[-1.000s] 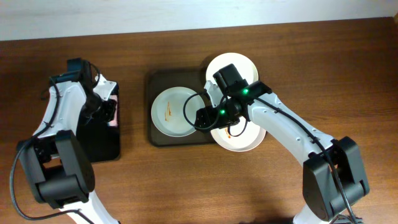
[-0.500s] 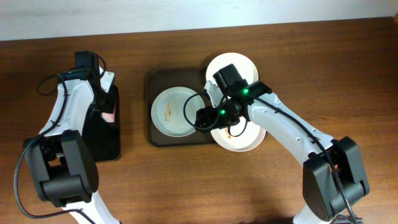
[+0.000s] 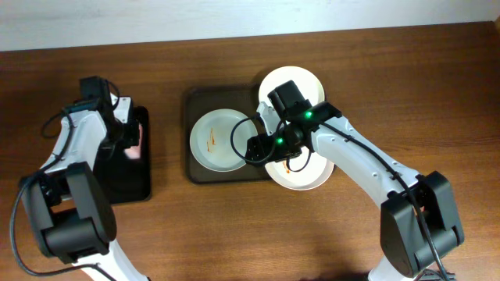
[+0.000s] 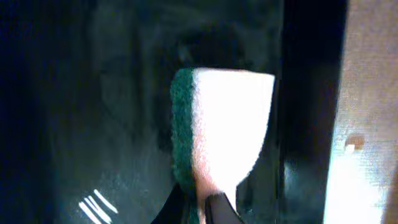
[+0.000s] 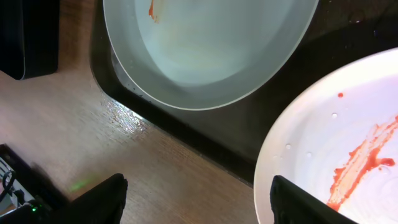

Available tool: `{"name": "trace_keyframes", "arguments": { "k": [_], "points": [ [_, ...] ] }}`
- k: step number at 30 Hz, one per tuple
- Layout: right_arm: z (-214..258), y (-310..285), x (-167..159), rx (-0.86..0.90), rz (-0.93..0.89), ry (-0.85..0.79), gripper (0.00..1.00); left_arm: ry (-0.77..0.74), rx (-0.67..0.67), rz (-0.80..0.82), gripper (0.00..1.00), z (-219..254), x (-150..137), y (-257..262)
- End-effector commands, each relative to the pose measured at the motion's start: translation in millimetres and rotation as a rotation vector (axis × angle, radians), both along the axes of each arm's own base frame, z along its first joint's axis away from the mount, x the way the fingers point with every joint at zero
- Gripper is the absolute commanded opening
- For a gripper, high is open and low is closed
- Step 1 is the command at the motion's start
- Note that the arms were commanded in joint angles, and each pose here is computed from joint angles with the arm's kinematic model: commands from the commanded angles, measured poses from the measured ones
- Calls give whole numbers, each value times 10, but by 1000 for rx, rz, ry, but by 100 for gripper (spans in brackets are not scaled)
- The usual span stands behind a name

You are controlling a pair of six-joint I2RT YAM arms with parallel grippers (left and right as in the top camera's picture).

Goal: Clean dirty plates on tray and stack at the side

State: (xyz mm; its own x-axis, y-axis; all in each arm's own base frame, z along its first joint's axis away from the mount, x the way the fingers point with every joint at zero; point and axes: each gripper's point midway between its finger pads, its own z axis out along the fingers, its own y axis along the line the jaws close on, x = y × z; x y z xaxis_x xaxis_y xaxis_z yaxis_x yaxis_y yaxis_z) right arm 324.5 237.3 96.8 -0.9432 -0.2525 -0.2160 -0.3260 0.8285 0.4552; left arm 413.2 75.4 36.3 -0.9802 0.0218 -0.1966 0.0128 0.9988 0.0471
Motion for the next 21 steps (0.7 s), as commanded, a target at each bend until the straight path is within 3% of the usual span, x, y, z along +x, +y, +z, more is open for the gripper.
{"name": "trace_keyframes", "arguments": {
  "k": [1, 5, 9, 15, 18, 21],
  "points": [
    [61, 45, 7, 15, 11, -22, 75, -61, 128, 25, 7, 654, -18, 189],
    [63, 47, 12, 16, 12, -24, 75, 25, 381, 68, 7, 743, -206, 545],
    [63, 47, 10, 17, 12, -24, 75, 67, 390, 69, 8, 561, -293, 581],
    [63, 47, 12, 16, 12, -24, 75, 194, 321, 49, 11, -329, -583, 423],
    [64, 48, 13, 17, 12, -25, 75, 214, 300, 16, 31, -426, -591, 291],
    [65, 49, 16, 17, 12, -26, 75, 201, 253, -62, 44, -470, -520, -54]
  ]
}}
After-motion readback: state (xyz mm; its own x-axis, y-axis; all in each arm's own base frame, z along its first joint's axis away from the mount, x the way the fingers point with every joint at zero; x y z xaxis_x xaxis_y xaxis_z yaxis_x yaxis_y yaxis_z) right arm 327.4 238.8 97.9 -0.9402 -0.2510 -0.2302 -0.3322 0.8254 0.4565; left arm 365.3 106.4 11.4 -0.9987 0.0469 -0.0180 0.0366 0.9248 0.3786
